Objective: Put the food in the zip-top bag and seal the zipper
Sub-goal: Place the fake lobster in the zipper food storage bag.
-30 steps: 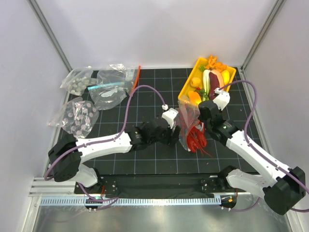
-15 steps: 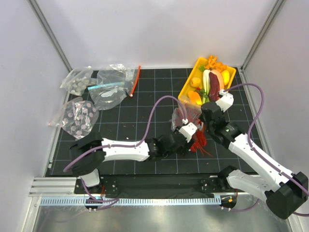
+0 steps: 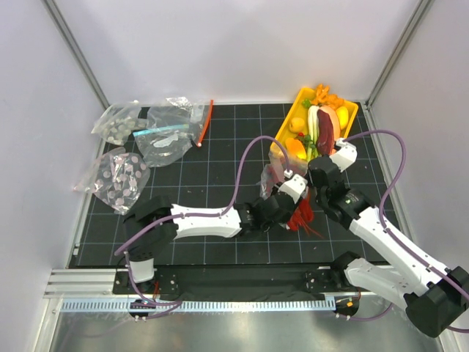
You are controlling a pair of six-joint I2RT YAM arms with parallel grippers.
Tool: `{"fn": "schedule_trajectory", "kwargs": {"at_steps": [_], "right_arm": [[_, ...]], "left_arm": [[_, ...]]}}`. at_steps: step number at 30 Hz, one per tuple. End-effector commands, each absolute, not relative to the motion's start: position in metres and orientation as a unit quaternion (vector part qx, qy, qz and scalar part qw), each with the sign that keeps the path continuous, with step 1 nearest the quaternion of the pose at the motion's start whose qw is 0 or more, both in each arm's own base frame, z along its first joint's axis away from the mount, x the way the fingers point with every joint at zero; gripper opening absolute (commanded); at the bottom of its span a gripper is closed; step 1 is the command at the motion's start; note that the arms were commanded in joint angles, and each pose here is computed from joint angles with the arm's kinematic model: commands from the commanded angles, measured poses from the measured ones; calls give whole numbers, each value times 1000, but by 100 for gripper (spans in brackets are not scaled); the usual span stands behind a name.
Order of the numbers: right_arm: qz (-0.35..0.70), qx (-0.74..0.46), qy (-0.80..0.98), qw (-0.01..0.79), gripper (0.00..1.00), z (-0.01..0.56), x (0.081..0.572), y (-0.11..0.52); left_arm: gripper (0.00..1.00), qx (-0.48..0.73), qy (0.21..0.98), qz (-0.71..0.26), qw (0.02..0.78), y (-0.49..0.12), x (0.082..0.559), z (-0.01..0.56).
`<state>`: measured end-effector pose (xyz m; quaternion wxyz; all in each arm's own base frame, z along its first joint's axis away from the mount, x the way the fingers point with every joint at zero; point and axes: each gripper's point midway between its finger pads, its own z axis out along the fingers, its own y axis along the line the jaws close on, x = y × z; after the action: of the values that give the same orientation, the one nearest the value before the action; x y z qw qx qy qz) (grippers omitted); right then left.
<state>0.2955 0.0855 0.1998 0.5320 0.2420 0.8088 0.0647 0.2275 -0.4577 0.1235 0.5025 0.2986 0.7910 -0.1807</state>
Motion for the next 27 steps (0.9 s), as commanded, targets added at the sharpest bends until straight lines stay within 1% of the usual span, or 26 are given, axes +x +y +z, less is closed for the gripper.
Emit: {"fn": "schedule_trajectory", "kwargs": {"at_steps": [1,2,5,6,7,11,12,13,14,16,17,19,20,22,23,25,27], "right_arm": [[96,263,783,555,1,218,302,89],[99,263,783,555,1,218,302,90],[101,263,782,556,1,219,302,90],[102,262,782,557,1,220,301,90],[99,258,782,558,1,220,300,89],[112,232,780,570,1,227,297,92],[113,229,780,571,2,227,296,92],[112,222,779,575,3,229,296,91],[114,221,777,579,9,232,294,90],[108,213,776,583,14,235,293,88],[109,211,775,585,21,236,292,88],[110,208,773,589,26,238,291,87],[111,202,773,592,30,240,291,88],[118,190,775,592,34,241,290,91],[117,179,776,593,41,242,290,92],[130,161,778,594,43,245,289,98],[135,143,779,595,50,246,287,102]], "left_arm": [[41,272,796,-173,513,-457,246,129],[40,273,795,-175,512,-458,245,130],[19,267,796,-165,518,-455,249,134],[4,264,798,-159,518,-452,250,135],[0,258,800,-155,519,-449,252,137],[0,243,807,-187,505,-438,251,160],[0,241,809,-211,493,-439,251,166],[0,249,818,-207,475,-432,248,165],[0,252,822,-212,465,-430,246,168],[0,257,824,-226,452,-425,241,181],[0,263,828,-225,442,-420,237,183],[0,270,825,-251,428,-418,227,198],[0,272,828,-256,419,-414,223,201],[0,274,827,-287,397,-409,213,214],[0,269,827,-305,387,-408,210,220],[0,266,823,-334,374,-398,204,235],[0,255,820,-362,363,-391,199,247]]}}
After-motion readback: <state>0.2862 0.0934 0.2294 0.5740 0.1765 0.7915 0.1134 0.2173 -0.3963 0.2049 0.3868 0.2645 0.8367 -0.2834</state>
